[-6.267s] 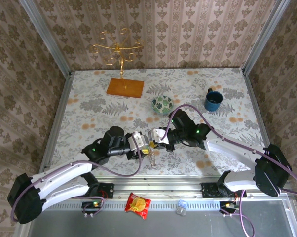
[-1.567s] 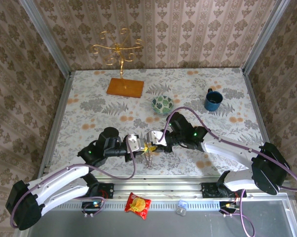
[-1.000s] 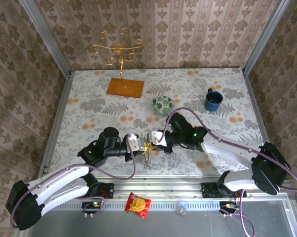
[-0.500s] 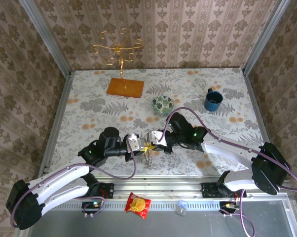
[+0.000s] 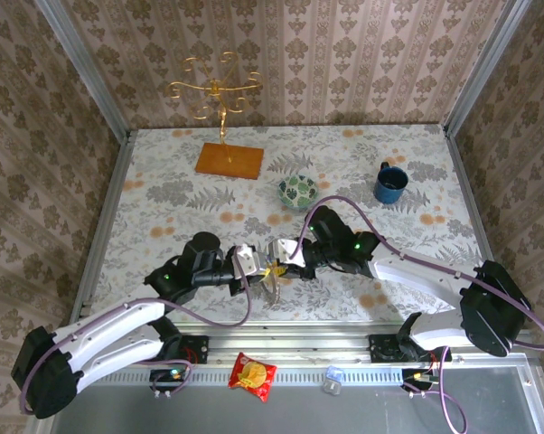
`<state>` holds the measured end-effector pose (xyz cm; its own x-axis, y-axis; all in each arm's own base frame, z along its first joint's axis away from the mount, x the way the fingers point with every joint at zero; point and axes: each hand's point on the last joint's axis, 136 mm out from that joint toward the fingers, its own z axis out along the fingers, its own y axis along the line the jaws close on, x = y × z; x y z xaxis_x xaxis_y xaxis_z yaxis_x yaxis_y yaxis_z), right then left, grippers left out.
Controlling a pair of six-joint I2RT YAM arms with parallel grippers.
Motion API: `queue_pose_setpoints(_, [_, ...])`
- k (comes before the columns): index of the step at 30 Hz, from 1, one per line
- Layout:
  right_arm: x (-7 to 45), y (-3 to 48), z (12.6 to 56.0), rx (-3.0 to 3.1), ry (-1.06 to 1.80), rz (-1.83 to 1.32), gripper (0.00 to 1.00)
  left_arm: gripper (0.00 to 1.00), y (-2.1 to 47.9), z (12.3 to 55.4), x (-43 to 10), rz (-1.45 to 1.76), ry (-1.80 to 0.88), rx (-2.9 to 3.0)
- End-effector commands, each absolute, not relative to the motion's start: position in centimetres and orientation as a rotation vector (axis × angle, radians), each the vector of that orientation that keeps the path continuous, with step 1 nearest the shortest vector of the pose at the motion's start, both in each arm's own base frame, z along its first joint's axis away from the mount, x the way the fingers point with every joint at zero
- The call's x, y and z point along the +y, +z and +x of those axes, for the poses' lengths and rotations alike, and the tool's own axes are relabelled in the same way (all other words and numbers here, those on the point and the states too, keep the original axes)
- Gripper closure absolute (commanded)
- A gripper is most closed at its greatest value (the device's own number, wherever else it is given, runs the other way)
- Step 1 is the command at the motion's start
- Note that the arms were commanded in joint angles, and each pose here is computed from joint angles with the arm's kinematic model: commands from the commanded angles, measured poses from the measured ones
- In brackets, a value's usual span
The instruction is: Put the keys on the keyring
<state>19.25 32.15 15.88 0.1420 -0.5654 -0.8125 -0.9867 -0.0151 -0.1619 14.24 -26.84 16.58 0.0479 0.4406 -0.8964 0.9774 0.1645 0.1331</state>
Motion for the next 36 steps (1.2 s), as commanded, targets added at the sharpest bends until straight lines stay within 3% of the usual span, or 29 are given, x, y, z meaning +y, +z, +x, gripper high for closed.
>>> queue_pose_setpoints(1, [30.8, 18.6, 20.4, 1.521, 0.684, -1.558, 0.73, 1.00, 20.7, 16.7, -26.3, 1.183, -0.724, 1.622])
queue_pose_setpoints(6, [29.3, 20.5, 19.0, 1.554, 0.714, -1.461, 0.73, 1.00, 21.3, 21.2, -23.0, 0.612, -0.637, 2.037])
queue_pose_setpoints(10, [31.2, 20.4, 16.9, 1.546, 0.760, -1.436, 0.73, 1.00, 21.3, 21.8, -21.7, 0.298, -0.630, 2.268])
queue_pose_setpoints(16, [35.3, 19.4, 18.1, 1.589, 0.742, -1.221, 0.68, 1.00, 20.4, 21.4, -22.7, -0.102, -0.704, 2.548])
queue_pose_setpoints(26, [37.1, 16.4, 22.6, 1.650, 0.608, -0.956, 0.55, 1.00, 20.0, 20.3, -23.4, -0.610, -0.770, 2.714])
queue_pose_setpoints(30, [37.4, 16.5, 23.1, 1.625, 0.605, -0.913, 0.44, 1.00, 19.8, 19.7, -23.9, -0.749, -0.788, 2.764])
queue_pose_setpoints(36, [37.9, 16.5, 23.4, 1.597, 0.603, -0.895, 0.42, 1.00, 19.7, 19.6, -24.0, -0.832, -0.783, 2.771])
